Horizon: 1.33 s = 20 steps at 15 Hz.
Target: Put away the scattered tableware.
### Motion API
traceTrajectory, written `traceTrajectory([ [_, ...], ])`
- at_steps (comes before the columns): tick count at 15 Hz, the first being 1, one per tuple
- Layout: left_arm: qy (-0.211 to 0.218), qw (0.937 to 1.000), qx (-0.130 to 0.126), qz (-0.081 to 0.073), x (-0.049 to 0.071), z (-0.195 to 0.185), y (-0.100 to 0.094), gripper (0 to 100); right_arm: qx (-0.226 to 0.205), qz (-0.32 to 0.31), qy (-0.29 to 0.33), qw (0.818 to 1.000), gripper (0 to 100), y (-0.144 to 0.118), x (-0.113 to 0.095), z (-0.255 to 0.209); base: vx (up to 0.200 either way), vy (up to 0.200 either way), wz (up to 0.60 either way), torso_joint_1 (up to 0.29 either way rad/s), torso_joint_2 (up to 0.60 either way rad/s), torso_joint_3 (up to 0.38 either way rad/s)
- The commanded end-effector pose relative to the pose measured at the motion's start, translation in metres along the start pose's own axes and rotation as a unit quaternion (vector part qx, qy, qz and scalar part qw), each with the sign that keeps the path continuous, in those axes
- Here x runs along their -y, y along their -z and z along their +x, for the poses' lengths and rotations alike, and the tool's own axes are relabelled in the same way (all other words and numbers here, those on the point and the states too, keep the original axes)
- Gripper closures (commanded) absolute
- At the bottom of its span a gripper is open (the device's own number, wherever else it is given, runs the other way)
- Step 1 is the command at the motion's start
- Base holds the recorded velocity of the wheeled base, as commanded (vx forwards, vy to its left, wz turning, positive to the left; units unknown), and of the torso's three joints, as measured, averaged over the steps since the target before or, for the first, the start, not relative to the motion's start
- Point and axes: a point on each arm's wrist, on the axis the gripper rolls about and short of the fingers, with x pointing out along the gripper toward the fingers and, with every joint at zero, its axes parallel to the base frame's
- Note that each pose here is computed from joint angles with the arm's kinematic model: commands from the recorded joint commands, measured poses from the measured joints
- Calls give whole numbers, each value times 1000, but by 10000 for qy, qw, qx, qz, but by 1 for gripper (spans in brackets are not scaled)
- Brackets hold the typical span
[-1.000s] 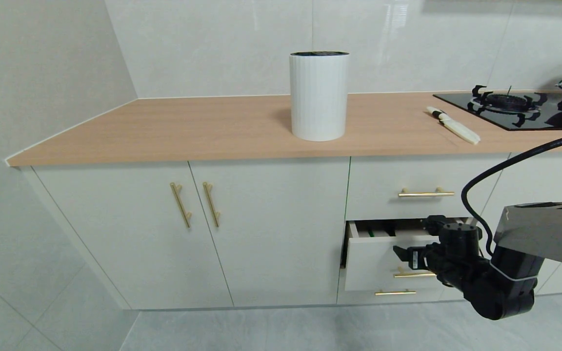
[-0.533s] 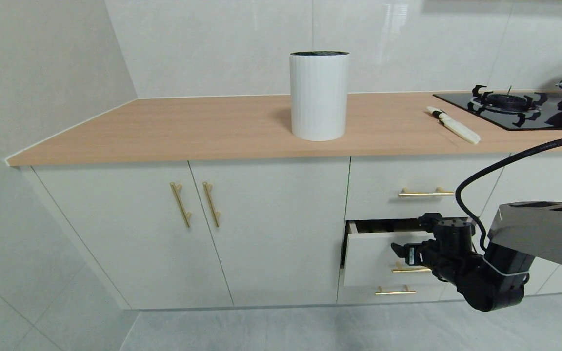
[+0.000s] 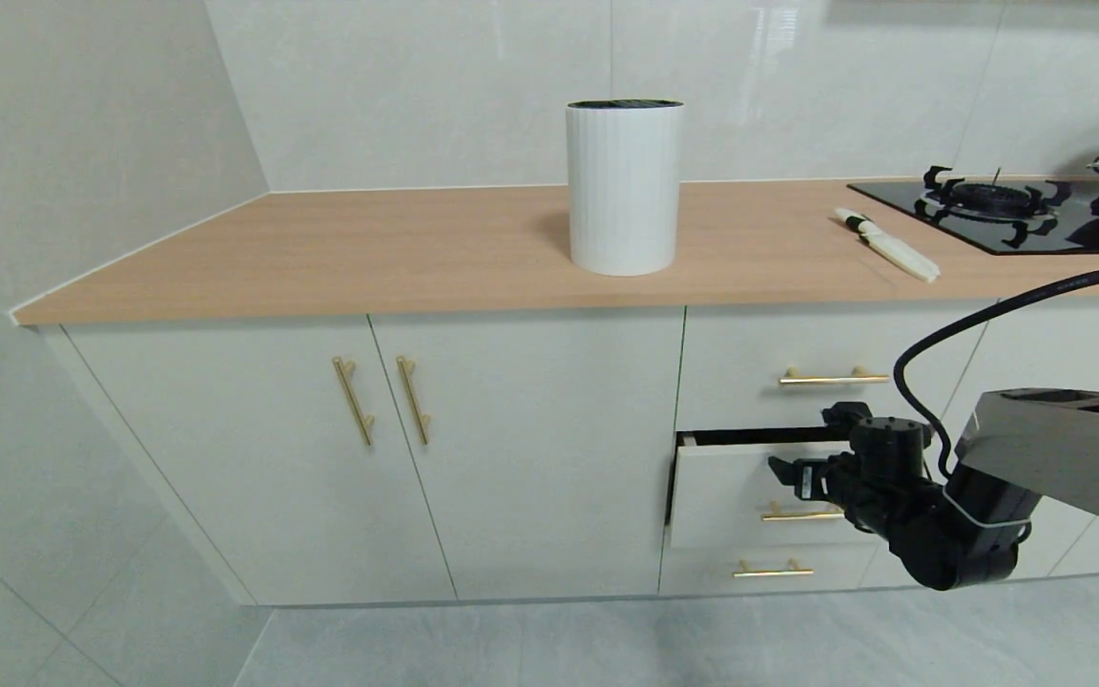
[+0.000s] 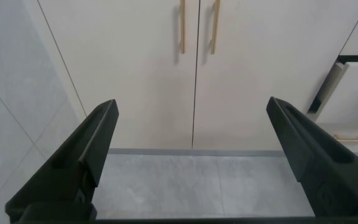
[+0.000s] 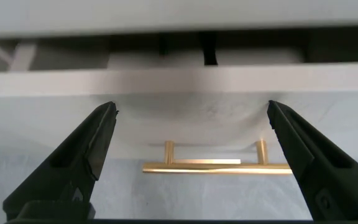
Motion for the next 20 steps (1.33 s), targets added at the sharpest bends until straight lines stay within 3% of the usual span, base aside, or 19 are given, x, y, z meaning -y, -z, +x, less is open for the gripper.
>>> traceTrajectory([
  [1,-3,10000,1,-4,0,0,0,0,106,26,30,9999,0,-5,3,3,0,0,0,0,0,0],
  [20,-3,10000,1,-4,0,0,0,0,402,126,700,9967,0,-6,18,37,0,0,0,0,0,0],
])
